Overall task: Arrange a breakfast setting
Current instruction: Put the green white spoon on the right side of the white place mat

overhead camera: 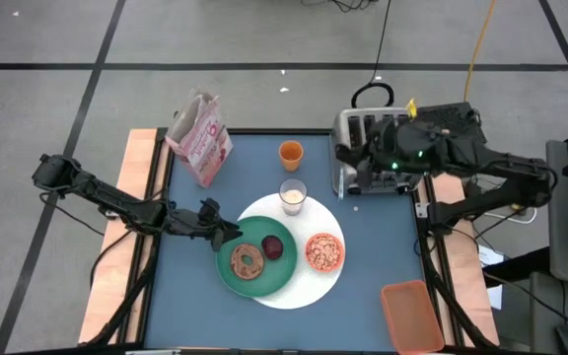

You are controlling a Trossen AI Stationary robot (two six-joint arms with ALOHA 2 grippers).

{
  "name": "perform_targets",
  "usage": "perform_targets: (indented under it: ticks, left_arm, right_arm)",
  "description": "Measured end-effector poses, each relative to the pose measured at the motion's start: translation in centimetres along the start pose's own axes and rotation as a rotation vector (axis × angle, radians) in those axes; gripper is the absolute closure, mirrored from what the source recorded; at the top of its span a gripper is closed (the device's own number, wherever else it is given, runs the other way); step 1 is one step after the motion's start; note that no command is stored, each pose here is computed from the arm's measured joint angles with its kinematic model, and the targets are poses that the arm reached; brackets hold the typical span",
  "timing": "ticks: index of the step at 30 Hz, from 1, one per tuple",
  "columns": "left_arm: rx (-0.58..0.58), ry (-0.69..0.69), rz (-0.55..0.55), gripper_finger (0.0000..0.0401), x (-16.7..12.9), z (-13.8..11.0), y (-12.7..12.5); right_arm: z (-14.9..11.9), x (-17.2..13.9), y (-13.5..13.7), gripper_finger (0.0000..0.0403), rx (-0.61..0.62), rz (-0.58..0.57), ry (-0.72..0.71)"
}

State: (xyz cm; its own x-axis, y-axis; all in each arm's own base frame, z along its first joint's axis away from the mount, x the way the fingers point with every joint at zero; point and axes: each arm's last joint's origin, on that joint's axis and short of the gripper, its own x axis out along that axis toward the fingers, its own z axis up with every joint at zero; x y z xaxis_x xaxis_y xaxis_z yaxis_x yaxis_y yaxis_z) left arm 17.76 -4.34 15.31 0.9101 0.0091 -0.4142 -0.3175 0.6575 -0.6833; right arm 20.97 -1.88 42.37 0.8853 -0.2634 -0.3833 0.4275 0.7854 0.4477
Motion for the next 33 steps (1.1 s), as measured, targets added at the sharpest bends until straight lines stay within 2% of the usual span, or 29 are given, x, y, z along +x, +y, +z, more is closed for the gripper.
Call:
perform_targets:
  ticks: [6, 11, 15, 23, 27, 33]
  left_arm:
    - [0.000, 0.000, 0.000, 0.0199, 0.0, 0.0, 0.0]
    - [0.000, 0.000, 0.000, 0.0199, 0.0, 0.0, 0.0]
    - [0.000, 0.000, 0.000, 0.0199, 0.0, 0.0, 0.0]
    - [-0.004, 0.000, 0.000, 0.0199, 0.0, 0.0, 0.0]
    - [-0.001, 0.000, 0.000, 0.0199, 0.0, 0.0, 0.0]
    - [-0.001, 0.000, 0.000, 0.0199, 0.0, 0.0, 0.0]
  right_arm:
    - [-4.0, 0.5, 0.1, 0.0389, 0.057, 0.004, 0.036]
    - [-6.8, -0.5, -0.7, 0.0389, 0.138, 0.066, -0.010]
    - [-9.4, -0.8, -2.0, 0.0389, 0.223, 0.128, -0.021]
    - [-15.4, 0.1, -4.9, 0.0389, 0.381, 0.171, 0.049]
    - [-17.3, 0.1, -5.7, 0.0389, 0.428, 0.184, 0.112]
    - [-19.1, 0.2, -6.3, 0.0389, 0.435, 0.178, 0.166]
